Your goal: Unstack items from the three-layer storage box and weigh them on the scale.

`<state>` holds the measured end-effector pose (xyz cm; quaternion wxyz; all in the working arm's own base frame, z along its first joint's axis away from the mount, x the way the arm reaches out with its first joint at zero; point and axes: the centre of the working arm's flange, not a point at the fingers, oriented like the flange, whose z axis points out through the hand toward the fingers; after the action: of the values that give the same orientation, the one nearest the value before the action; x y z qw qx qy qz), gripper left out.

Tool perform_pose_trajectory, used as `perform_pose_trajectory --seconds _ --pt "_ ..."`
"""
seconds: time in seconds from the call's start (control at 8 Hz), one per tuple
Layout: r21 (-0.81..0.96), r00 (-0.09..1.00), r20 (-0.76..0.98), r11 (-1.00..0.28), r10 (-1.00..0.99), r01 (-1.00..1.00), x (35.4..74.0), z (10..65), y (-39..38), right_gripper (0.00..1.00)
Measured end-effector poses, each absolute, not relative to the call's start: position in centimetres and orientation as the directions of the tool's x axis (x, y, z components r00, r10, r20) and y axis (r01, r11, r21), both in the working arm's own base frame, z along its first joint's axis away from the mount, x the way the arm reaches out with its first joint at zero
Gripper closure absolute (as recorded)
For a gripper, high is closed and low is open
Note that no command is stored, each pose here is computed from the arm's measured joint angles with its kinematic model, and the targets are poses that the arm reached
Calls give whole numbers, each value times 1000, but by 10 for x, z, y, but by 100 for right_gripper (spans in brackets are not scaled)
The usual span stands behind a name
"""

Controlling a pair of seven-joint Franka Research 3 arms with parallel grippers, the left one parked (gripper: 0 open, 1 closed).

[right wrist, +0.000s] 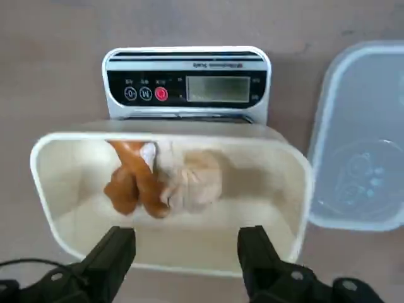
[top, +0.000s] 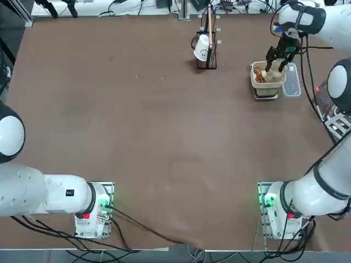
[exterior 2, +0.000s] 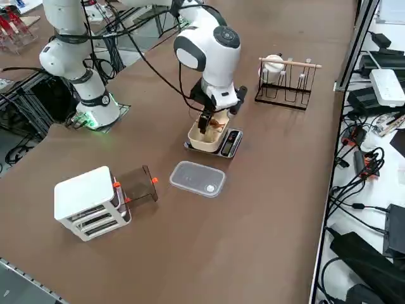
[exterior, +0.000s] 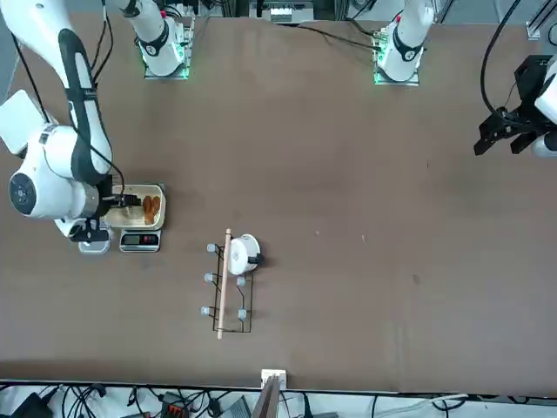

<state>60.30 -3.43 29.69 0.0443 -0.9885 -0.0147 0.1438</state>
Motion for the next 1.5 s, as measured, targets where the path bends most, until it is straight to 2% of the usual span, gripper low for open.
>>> perform_pose_trajectory --seconds 0.25,0.62,0.75,1.12,1.5 --pt "-102 930 -316 -981 191 167 587 330 -86 22" --pt "-77 839 -391 -922 379 380 561 336 -168 85" --pt "-57 807 -419 -900 415 433 555 323 -176 97" --pt "-42 778 -385 -852 496 522 527 270 -206 97" --pt "-42 783 -370 -851 500 524 512 251 -218 97"
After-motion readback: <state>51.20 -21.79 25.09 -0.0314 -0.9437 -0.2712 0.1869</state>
